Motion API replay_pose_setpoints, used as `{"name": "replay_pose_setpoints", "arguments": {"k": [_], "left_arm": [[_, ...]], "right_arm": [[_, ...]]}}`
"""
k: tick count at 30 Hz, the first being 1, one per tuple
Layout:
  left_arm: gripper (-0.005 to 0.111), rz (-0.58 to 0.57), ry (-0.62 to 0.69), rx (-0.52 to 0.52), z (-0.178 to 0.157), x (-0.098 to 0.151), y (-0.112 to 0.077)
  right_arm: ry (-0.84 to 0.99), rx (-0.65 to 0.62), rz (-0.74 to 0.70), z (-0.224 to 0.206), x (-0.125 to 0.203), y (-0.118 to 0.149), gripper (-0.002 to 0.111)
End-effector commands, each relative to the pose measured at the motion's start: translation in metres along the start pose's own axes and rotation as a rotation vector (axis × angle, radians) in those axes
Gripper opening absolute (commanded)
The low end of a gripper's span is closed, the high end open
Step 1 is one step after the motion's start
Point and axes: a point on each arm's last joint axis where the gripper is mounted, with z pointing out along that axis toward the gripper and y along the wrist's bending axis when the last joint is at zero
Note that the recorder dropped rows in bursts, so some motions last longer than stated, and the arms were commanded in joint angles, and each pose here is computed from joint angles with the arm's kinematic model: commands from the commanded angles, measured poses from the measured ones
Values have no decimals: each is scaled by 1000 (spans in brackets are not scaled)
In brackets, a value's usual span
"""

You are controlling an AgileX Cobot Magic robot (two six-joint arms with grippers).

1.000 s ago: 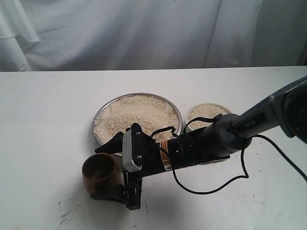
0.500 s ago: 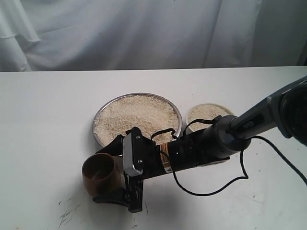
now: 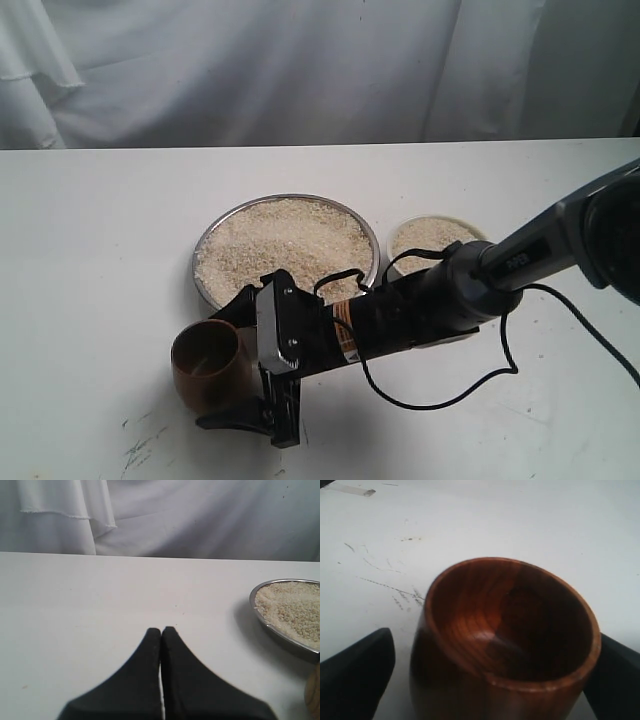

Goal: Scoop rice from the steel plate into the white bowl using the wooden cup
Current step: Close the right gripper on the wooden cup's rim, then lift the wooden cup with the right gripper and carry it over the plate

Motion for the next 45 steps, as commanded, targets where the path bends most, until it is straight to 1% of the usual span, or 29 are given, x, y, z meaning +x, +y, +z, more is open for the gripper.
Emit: {"name": "replay_pose_setpoints", "arguments": {"k": [1, 6, 14, 16, 18, 21, 29, 33, 38, 45], "left_arm": [[0, -4, -7, 2, 0, 1, 0], [0, -4, -7, 2, 0, 1, 0], [0, -4, -7, 2, 0, 1, 0], [0, -4, -7, 2, 0, 1, 0], [0, -4, -7, 2, 0, 1, 0], [0, -4, -7, 2, 0, 1, 0], [0, -4, -7, 2, 0, 1, 0], [0, -4, -7, 2, 0, 1, 0], [0, -4, -7, 2, 0, 1, 0], [0, -4, -7, 2, 0, 1, 0]], "right_arm": [[33, 12, -14, 2, 2, -1, 86], [-9, -4, -7, 3, -2, 1, 86], [-14, -1, 30, 2, -4, 0, 86], [-26, 10, 57, 2, -6, -1, 86], [-47, 0, 118, 2, -8, 0, 86], [-45, 17, 143, 4, -9, -1, 86], [-48, 23, 147, 5, -9, -1, 86], [-31, 55, 162, 11, -12, -3, 84], [3, 77, 216, 15, -12, -9, 84], [5, 78, 218, 15, -12, -9, 84]]}}
